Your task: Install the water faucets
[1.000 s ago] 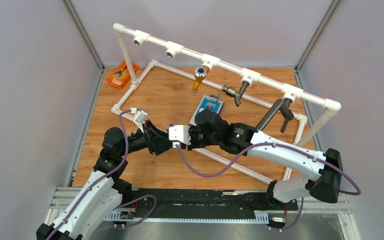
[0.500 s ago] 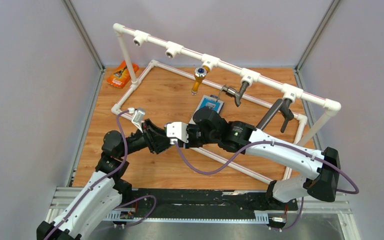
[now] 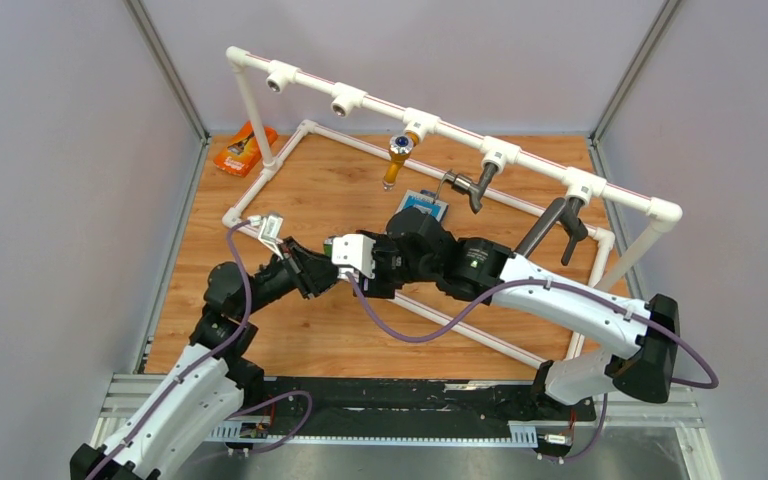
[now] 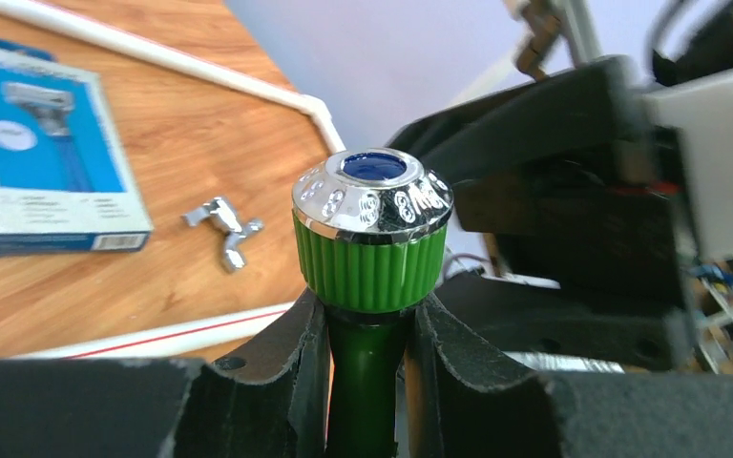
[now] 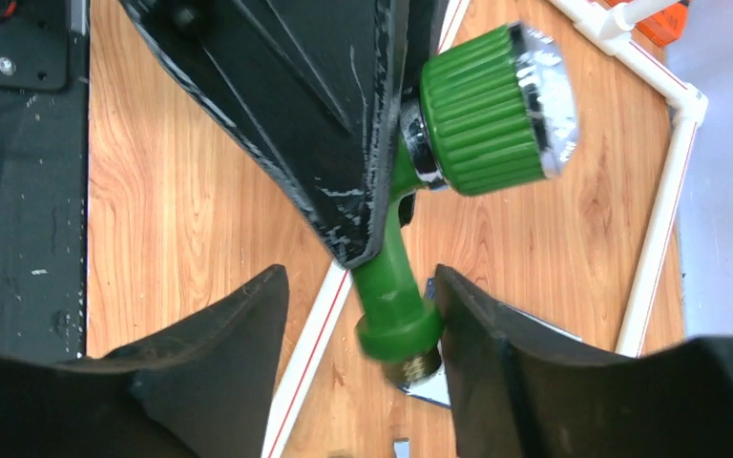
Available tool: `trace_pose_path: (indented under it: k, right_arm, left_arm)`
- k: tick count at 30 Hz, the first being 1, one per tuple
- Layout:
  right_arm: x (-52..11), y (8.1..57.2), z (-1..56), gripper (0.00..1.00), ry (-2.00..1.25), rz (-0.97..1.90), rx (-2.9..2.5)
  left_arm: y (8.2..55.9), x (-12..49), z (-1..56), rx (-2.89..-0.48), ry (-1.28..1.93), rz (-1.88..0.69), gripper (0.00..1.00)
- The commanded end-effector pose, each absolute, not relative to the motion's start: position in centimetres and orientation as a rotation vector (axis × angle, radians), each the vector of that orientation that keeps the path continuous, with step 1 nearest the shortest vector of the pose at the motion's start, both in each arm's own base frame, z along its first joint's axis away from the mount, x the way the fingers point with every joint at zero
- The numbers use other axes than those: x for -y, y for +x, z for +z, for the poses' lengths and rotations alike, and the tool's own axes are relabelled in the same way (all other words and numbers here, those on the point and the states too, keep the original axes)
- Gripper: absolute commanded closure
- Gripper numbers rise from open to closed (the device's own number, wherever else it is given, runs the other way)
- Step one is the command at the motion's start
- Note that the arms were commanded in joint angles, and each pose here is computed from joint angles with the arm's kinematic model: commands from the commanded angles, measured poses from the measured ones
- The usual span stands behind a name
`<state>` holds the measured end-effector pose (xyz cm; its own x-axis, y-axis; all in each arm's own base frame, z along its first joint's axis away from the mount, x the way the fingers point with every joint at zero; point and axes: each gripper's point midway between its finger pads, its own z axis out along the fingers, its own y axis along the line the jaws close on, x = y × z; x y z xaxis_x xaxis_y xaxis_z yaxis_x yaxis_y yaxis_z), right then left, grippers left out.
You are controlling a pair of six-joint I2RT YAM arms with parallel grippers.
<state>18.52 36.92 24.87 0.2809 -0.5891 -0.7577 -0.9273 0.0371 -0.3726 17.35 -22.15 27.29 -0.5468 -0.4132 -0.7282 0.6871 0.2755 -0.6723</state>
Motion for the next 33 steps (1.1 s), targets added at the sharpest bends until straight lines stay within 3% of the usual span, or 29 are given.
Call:
trace_pose_path:
  k: [1,8,13,19,25,33]
  right_arm:
    - [-37.2,18.9,31.5,0.34,-1.496,0.509,-1.325]
    - [-36.0,19.9,39.2,0.16,-1.335,0.527,-1.264]
    - [-34.9,20.4,45.7,0.14,-1.231,0.538,-1.178]
    - [-30.1,26.2,51.3,0.15,-1.013,0.511,-1.204]
    - [-25.3,32.1,51.7,0.16,-0.888,0.462,-1.286]
    - [-21.1,37.5,46.9,0.21,-0.869,0.488,-1.458]
  left_arm:
    - [21.0,20.3,27.3,-1.651,0.03,-1.289,1.0]
    - [25.5,14.9,22.3,-1.754,-0.359,-1.125,1.0]
    - [26.7,12.0,21.0,-1.742,-0.495,-1.092,1.0]
    - [27.2,11.2,21.7,-1.721,-0.503,-1.075,1.0]
    - [27.3,11.1,22.3,-1.73,-0.471,-1.051,1.0]
    - [27.3,11.3,23.2,-1.747,-0.404,-1.022,1.0]
